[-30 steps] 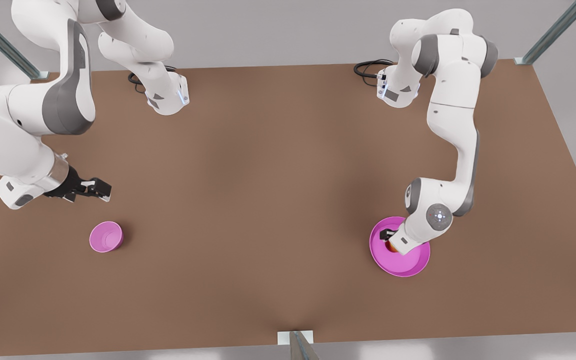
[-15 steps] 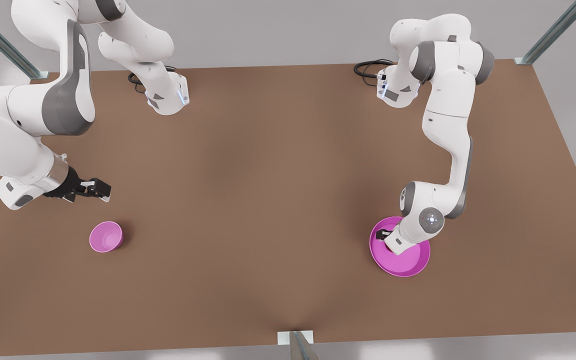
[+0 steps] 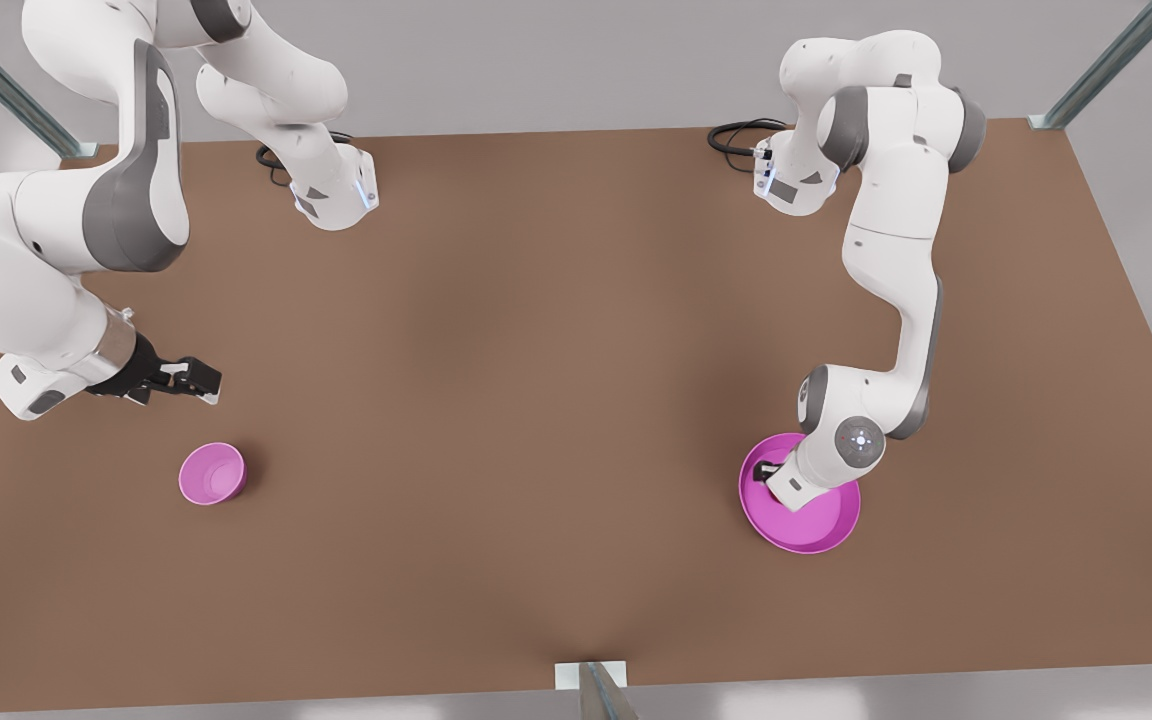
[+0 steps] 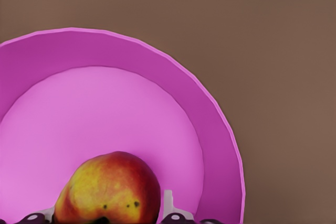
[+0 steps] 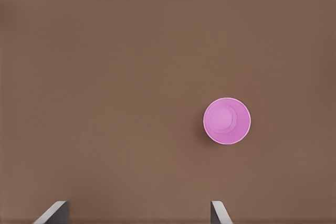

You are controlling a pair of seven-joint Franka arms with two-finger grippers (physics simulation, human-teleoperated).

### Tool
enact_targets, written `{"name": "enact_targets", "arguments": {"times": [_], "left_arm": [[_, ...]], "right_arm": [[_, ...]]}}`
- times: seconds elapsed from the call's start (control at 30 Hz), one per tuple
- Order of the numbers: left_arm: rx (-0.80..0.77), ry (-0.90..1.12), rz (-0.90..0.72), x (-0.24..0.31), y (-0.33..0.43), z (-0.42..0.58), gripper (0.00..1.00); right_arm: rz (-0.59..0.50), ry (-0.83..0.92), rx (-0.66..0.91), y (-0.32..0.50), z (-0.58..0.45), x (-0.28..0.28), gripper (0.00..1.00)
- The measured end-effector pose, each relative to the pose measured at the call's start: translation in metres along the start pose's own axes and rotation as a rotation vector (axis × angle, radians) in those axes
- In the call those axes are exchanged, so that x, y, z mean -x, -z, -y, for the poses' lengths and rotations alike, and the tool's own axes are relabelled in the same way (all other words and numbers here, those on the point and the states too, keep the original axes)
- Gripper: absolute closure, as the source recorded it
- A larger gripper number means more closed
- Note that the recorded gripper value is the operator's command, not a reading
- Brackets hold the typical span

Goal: Use the left arm to pick up the apple from the plate, transfer it to the gripper of the right arm, and then use the right arm to place it into the bowl

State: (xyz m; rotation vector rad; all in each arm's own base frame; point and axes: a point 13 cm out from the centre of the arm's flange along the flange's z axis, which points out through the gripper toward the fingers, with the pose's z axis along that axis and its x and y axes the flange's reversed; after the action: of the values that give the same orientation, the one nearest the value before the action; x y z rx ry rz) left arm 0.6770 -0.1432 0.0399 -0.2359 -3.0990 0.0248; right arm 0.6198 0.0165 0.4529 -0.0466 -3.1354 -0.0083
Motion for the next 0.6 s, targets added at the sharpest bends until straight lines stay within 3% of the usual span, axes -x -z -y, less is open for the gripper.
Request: {"name": "enact_targets", "arguments": {"times": [0.27, 0.4, 0.6], "left_arm": [[0.001, 0.0, 0.008, 0.004, -0.001, 0.002, 0.17], [0.003, 0.0, 0.007, 0.004, -0.003, 0.003, 0.27], [0.003, 0.005, 0.031, 0.012, 0.012, 0.003, 0.31]], "right_arm": [[0.0, 0.0, 0.001, 0.0, 0.0, 0.0, 0.0], [0.0, 0.0, 0.0, 0.0, 0.0, 0.0, 0.0], [0.0, 0.001, 0.0, 0.0, 0.0, 0.0, 0.0]]}}
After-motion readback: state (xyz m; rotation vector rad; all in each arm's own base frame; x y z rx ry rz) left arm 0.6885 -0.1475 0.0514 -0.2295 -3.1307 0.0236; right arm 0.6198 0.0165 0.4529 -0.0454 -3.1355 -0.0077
